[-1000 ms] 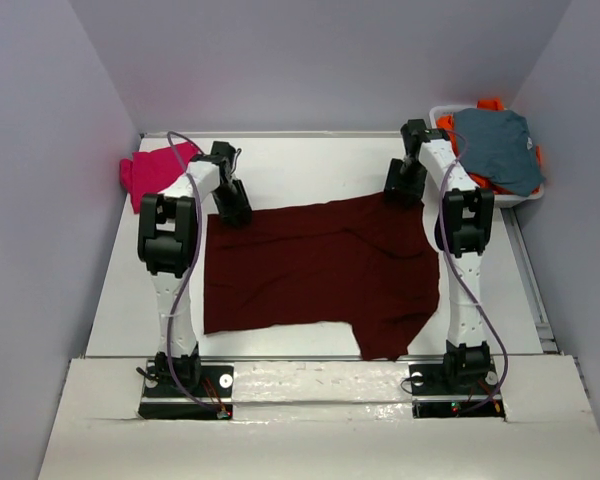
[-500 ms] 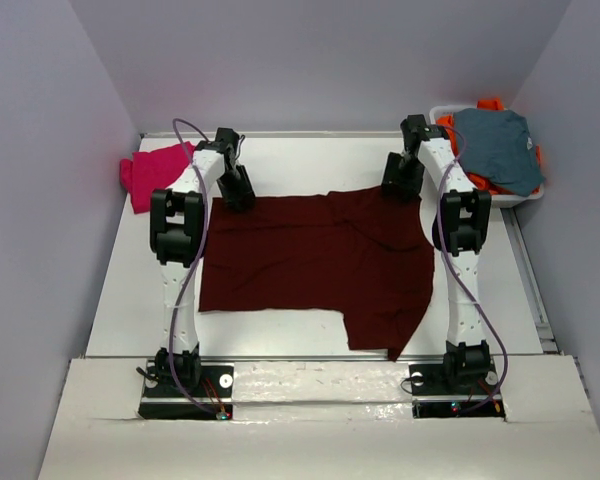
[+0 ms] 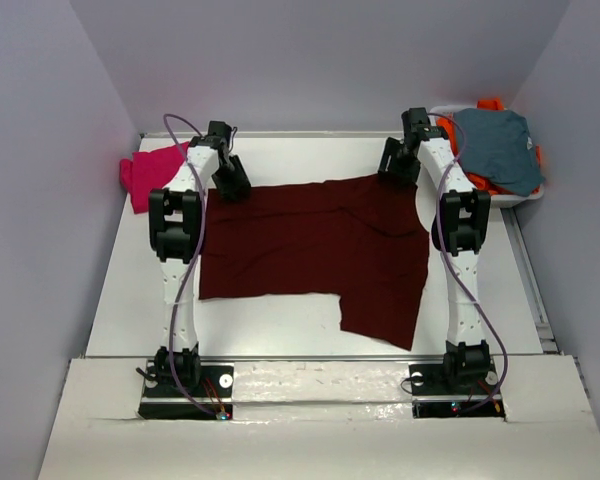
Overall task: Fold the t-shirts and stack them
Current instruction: Fold the tshirt
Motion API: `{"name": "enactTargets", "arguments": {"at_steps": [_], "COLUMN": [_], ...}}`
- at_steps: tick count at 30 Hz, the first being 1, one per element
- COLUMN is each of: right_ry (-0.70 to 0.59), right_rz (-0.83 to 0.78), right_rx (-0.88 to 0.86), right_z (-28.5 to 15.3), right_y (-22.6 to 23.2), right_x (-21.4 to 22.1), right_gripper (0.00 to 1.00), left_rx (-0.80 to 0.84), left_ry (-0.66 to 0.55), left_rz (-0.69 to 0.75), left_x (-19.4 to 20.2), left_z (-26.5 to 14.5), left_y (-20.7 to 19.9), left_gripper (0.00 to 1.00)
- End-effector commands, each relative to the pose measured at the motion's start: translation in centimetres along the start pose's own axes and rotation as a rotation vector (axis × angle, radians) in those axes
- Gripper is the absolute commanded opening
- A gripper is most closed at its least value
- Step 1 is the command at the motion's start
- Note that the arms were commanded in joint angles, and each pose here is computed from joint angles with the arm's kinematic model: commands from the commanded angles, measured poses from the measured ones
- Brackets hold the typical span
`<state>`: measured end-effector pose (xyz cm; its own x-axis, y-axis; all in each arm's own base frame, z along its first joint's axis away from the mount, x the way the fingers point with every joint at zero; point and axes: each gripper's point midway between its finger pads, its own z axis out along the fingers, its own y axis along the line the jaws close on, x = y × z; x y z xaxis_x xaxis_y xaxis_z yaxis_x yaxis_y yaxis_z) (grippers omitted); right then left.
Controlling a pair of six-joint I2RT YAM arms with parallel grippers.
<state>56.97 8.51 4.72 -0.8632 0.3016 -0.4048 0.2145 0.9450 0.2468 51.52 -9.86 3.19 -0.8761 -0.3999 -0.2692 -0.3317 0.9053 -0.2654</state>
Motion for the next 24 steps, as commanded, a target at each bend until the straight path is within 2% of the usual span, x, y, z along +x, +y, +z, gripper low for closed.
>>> {"name": "enactTargets", "arguments": {"at_steps": [1,6,12,15,20,24], "right_ry": [-0.208,-0.254,-0.251,-0.256,-0.219,-0.114], "right_rz": [-0.016,-0.007,-0.010,-0.009,0.016,0.028], "right_rx": [-0.051,-0.065,-0.072,-0.104,-0.161,-0.170], "right_z": [-2.4,-3.1,-3.3,-5.1,-7.7,-8.5], "right_y": [1.5,1.6,1.7,2.5,3.6,3.5], "right_x": [-5.6,-7.0,-7.0,-7.2,-6.0,-3.3], "right_gripper": [0.72,0.74,0.74,0.74,0.74,0.73], "left_rx": [0.004,0.023,0.051,0.069,0.083,0.079], "left_ry": [-0.109,-0.149,-0.188,-0.216,-0.274,-0.302], "left_rz": [-0.035,-0.050,-0.039,-0.035,-0.021,-0.009], "left_x": [-3.6,-5.5,-6.4,-6.9,-7.4,-7.4], "left_z": [-0.3,-0.3,-0.9,-2.0,-5.2,-7.6], "left_y": [0.6,0.8,0.2,-0.2,-0.7,-0.6], "left_gripper": [0.54,0.57,0.58,0.58,0.58,0.58]}}
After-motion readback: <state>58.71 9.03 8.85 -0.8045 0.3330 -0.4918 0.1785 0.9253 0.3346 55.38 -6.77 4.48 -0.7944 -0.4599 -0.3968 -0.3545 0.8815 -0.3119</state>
